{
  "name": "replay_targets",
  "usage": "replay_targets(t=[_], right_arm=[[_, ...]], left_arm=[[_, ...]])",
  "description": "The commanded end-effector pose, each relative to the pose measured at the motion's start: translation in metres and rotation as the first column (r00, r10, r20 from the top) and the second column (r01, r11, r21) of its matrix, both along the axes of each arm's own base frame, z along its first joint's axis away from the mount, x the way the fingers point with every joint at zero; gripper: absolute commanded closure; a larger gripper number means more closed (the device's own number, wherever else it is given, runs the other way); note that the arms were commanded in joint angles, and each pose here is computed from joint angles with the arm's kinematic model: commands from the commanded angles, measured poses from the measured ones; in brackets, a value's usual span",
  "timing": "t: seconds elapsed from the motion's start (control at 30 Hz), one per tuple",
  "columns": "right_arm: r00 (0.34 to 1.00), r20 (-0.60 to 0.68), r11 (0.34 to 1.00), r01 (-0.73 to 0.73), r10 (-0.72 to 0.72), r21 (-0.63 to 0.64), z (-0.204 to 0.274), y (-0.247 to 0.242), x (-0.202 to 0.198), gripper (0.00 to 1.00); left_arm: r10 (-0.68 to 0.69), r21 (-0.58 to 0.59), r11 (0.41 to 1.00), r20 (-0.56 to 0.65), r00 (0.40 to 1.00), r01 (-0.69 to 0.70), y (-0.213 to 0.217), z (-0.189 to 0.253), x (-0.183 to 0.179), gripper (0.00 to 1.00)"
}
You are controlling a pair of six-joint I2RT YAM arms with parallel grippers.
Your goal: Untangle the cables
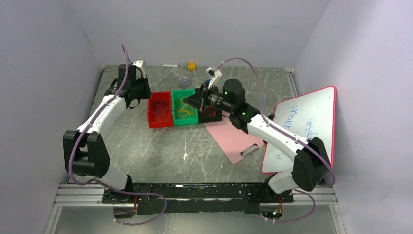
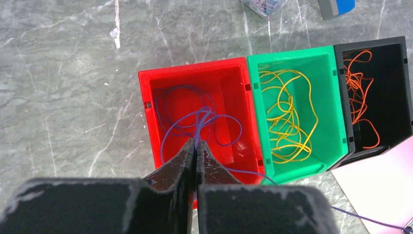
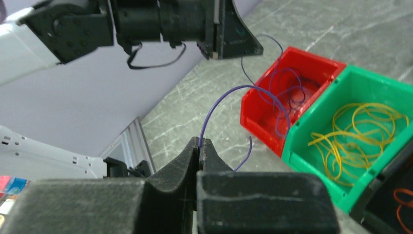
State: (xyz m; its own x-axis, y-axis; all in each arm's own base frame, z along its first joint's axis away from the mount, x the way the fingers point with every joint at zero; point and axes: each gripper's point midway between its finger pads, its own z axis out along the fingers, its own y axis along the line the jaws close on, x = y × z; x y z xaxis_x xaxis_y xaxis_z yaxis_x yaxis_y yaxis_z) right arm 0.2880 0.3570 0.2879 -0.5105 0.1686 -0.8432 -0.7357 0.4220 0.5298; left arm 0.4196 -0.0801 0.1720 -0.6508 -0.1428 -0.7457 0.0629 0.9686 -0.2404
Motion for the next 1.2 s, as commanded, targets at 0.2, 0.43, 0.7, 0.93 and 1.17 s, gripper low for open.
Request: replay_targets(t=[0.2, 0.43, 0.7, 0.93, 1.17], right_arm=[[0.993, 0.060, 0.993, -0.104, 0.100, 0.061, 0.026, 0.033, 0.008, 1.00], [0.986, 0.057, 0.986, -0.158, 0.154, 0.060, 0.017, 0.048, 0.007, 1.00], [0.982, 0.056, 0.982, -0.184, 0.181, 0.041, 0.009, 0.078, 0.017, 1.00], [0.977, 0.077, 0.980, -0.198, 0.197, 0.012, 0.007, 0.114, 0.039, 1.00], [0.971, 0.082, 0.974, -0.226, 0.226, -0.020, -0.019, 0.157, 0.075, 1.00]], left_arm=[[0.011, -0.048, 0.999, -0.069, 0.998, -0.015, -0.004, -0.038, 0.004, 0.91], [0.016, -0.083, 0.996, -0.074, 0.997, -0.022, -0.006, -0.042, 0.000, 0.65], [0.029, -0.097, 0.995, -0.014, 0.999, -0.030, 0.000, -0.015, -0.008, 0.54], [0.088, -0.108, 0.991, 0.100, 0.991, -0.077, 0.016, 0.029, -0.033, 0.51], [0.146, -0.113, 0.985, 0.181, 0.973, -0.126, 0.028, 0.057, -0.074, 0.50]])
